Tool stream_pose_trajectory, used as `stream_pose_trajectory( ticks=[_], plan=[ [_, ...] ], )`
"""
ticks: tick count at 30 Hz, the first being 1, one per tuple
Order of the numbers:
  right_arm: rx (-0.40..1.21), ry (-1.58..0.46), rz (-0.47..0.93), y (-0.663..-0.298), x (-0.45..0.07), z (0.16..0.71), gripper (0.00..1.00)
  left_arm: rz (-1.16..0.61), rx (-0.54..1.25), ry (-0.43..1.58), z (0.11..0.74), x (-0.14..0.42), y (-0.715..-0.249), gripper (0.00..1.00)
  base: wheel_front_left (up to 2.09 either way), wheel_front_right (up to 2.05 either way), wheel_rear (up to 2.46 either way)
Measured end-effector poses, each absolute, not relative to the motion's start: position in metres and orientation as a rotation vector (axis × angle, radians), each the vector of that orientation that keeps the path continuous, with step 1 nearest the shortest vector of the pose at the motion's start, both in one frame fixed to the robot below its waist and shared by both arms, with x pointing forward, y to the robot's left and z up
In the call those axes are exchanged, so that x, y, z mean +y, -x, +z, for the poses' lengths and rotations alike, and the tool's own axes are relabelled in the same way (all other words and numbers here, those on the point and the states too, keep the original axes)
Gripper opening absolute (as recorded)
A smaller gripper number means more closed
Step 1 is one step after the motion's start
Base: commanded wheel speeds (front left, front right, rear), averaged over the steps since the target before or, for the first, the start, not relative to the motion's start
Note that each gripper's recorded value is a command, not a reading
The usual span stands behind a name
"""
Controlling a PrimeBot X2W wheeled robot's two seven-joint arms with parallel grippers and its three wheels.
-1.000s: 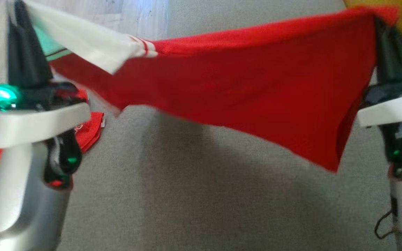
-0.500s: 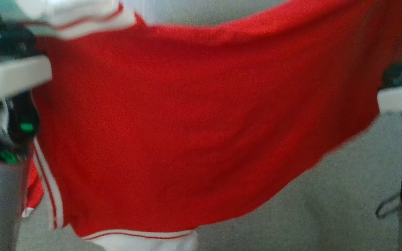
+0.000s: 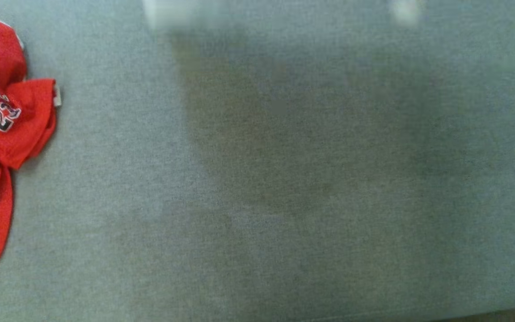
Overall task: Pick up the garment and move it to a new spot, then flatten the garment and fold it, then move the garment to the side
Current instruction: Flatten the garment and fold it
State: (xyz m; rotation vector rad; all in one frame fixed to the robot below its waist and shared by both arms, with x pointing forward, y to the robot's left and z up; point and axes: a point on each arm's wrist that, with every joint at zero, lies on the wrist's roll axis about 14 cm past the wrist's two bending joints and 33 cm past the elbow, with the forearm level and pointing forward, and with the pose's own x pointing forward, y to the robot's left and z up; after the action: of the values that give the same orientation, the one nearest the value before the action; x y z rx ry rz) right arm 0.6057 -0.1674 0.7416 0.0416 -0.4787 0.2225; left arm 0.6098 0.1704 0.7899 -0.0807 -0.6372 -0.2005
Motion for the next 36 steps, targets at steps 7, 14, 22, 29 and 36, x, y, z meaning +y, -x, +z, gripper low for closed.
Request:
stream_pose_trajectory(
  ticks=[7, 14, 22, 29, 36],
  plan=[
    [-0.364, -0.045, 0.258, -0.647, -0.149, 0.684, 0.0, -0.163, -0.538, 0.077, 0.747, 0.185, -0.641, 0.0, 0.0, 0.0, 0.0],
    [-0.03, -0.026, 0.274, -0.639, -0.146, 0.561, 0.0, -0.17, -0.29, 0.069, 0.642, 0.184, -0.636, 0.0, 0.0, 0.0, 0.0],
    [0.436, -0.013, 0.325, -0.572, -0.144, 0.448, 0.0, -0.179, -0.032, 0.028, 0.533, 0.191, -0.579, 0.0, 0.0, 0.0, 0.0],
    [0.621, -0.004, 0.348, -0.522, -0.161, 0.427, 0.0, -0.222, 0.086, -0.006, 0.493, 0.193, -0.522, 0.0, 0.0, 0.0, 0.0],
    [0.701, -0.009, 0.375, -0.48, -0.167, 0.42, 0.0, -0.302, 0.149, -0.024, 0.487, 0.184, -0.47, 0.0, 0.0, 0.0, 0.0]
  ],
)
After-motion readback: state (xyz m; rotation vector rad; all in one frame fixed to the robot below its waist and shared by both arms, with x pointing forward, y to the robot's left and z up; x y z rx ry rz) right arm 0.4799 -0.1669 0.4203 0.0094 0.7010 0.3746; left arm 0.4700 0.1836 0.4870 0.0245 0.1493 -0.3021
